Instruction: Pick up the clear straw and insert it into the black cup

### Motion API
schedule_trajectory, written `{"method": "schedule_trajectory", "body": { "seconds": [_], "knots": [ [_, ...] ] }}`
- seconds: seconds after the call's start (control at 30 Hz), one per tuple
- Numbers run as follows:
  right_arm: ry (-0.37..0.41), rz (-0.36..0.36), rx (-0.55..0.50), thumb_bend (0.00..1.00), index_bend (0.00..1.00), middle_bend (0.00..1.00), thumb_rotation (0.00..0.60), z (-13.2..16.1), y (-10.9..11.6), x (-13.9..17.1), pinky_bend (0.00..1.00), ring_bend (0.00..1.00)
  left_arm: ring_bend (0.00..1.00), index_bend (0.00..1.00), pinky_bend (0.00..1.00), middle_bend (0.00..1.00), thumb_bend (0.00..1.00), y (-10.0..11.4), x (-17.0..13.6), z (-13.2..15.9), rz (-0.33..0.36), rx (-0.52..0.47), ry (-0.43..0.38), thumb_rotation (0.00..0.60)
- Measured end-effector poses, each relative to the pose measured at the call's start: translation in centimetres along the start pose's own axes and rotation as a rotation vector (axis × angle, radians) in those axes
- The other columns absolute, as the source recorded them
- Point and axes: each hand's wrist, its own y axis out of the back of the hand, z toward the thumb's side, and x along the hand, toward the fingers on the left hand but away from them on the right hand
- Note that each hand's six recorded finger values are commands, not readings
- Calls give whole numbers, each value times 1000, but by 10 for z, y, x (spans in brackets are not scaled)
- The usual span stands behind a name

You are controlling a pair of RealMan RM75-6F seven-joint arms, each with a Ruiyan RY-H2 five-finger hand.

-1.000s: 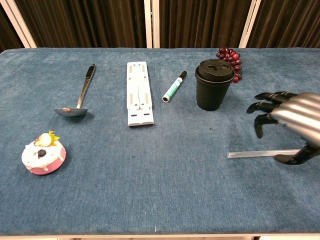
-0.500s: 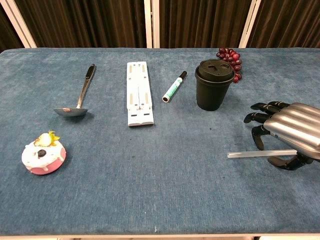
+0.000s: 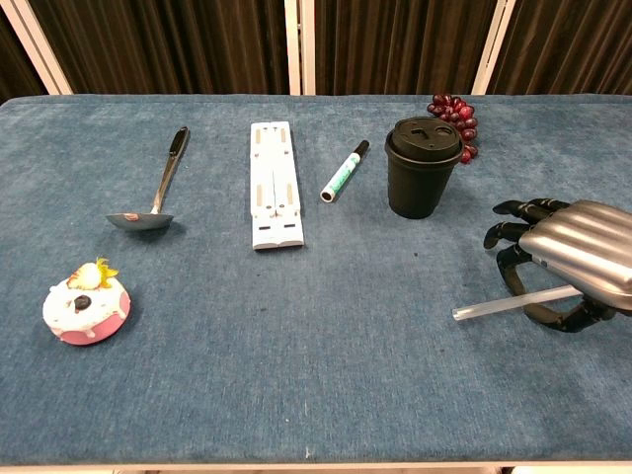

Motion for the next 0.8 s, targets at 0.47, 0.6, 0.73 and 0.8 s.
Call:
{"method": "schedule_trajectory", "body": {
  "seconds": [0.47,0.6,0.73,0.8],
  "knots": [
    [-19,-302,-447,616,697,346,600,-34,84,0,234,169,12,88,0,81,58,5,2,4,5,11,-11,600],
    [8,-411,-638,616,685,347,600,-47,119,-10,235,169,13,89,0,81,58,6,2,6,5,11,-14,600],
    [42,-486,-842,616,680,346,600,-58,148,-32,235,169,13,88,0,81,57,5,1,5,0,13,-9,600],
    [56,-500,-921,616,676,347,600,-59,156,-45,236,169,13,88,0,81,57,5,0,4,-2,13,-4,600]
  ]
}}
